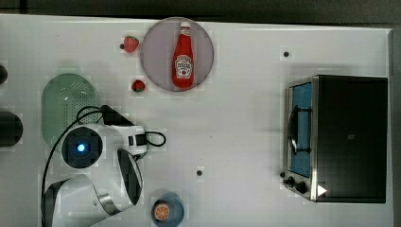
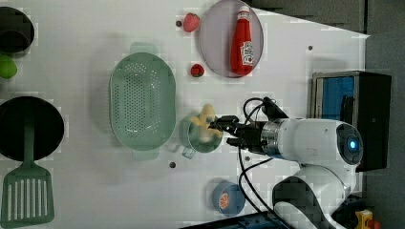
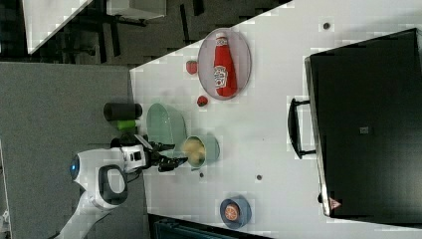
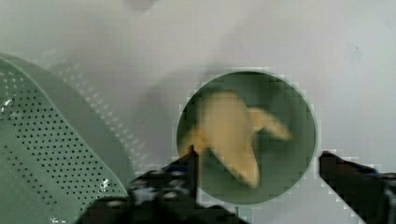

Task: Pick Banana and place it in mug.

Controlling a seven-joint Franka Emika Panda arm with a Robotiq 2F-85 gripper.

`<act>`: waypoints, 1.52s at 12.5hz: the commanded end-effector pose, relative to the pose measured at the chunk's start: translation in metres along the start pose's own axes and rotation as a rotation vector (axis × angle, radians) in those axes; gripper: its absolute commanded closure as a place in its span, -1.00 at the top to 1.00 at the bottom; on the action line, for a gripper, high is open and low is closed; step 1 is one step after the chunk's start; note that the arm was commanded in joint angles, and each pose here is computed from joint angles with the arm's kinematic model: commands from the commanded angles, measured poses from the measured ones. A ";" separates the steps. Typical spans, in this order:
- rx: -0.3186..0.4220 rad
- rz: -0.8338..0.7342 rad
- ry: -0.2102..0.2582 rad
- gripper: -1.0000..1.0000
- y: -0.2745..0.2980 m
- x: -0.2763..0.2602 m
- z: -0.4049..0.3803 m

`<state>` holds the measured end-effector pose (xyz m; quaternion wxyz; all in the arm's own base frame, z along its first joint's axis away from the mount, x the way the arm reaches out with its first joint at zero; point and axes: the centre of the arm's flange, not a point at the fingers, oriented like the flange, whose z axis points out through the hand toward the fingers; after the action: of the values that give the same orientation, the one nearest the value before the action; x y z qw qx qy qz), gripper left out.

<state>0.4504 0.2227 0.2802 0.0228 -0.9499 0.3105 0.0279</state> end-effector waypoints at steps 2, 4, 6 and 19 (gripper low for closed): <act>0.074 0.082 0.051 1.00 -0.013 0.022 -0.065; 0.034 0.113 0.052 1.00 -0.003 0.034 -0.116; 0.018 0.171 0.057 1.00 0.017 0.052 -0.176; -0.080 0.307 0.050 1.00 0.174 0.149 -0.333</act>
<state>0.4894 -0.0313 0.5501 -0.0397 -0.8787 0.4700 0.0739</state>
